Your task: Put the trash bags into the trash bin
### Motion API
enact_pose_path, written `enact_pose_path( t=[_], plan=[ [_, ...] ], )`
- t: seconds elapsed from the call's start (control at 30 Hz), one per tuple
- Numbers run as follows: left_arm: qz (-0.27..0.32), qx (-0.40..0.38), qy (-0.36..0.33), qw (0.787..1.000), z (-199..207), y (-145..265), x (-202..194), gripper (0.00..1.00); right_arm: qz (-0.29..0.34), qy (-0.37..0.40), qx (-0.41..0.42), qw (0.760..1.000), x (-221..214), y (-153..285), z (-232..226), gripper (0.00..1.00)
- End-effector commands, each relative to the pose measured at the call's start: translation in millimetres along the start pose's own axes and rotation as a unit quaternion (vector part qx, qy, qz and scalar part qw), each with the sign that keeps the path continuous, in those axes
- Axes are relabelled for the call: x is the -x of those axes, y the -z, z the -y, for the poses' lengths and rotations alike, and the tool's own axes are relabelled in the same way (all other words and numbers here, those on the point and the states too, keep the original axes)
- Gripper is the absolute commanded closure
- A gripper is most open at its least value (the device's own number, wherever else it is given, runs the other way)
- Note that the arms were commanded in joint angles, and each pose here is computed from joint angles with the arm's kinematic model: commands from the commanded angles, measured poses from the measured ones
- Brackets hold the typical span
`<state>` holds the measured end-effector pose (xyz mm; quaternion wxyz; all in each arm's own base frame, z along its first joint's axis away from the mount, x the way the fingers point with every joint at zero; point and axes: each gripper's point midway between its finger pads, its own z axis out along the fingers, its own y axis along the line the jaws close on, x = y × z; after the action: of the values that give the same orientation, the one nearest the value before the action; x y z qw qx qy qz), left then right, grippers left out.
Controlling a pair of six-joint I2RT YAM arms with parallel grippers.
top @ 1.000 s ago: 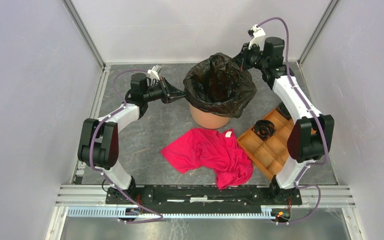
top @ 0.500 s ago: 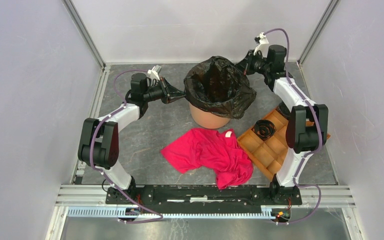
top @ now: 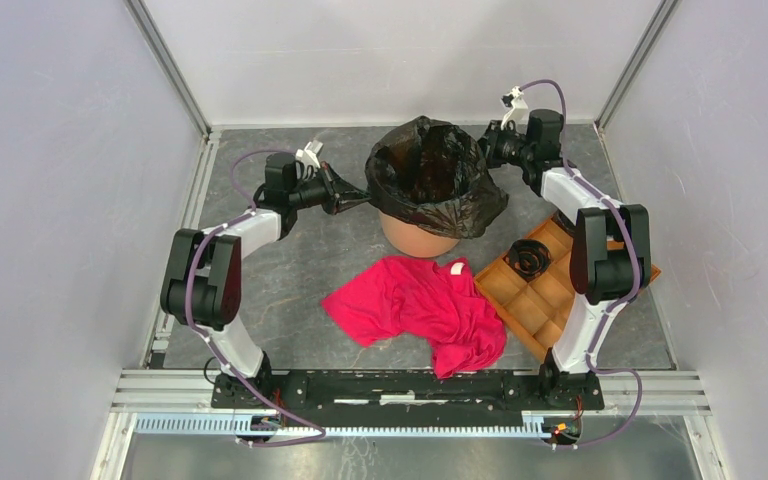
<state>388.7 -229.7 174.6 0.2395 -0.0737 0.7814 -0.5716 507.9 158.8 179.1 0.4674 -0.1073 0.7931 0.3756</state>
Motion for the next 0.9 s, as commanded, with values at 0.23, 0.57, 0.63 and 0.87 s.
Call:
enact_pose_path(
  t=[0.23,0.57,0.63,0.87],
  plan=[
    [0.017,0.023,0.025,0.999,-12,1,4,0.98,0.009,0.002,-0.005,1.000,6,-1,4,0.96],
    [-0.024,0.078,-0.012,0.997,-19,-14,-29,0.98,-0.001,-0.011,-0.015,1.000,-4,4,4,0.91],
    [-0.026,0.088,-0.005,0.996,-28,-10,-38,0.98,-0.006,-0.011,-0.014,1.000,-9,4,3,0.91],
    [-0.034,0.088,-0.011,0.995,-26,-5,-40,0.98,-0.015,-0.008,-0.019,1.000,-14,5,4,0.88]
  ],
)
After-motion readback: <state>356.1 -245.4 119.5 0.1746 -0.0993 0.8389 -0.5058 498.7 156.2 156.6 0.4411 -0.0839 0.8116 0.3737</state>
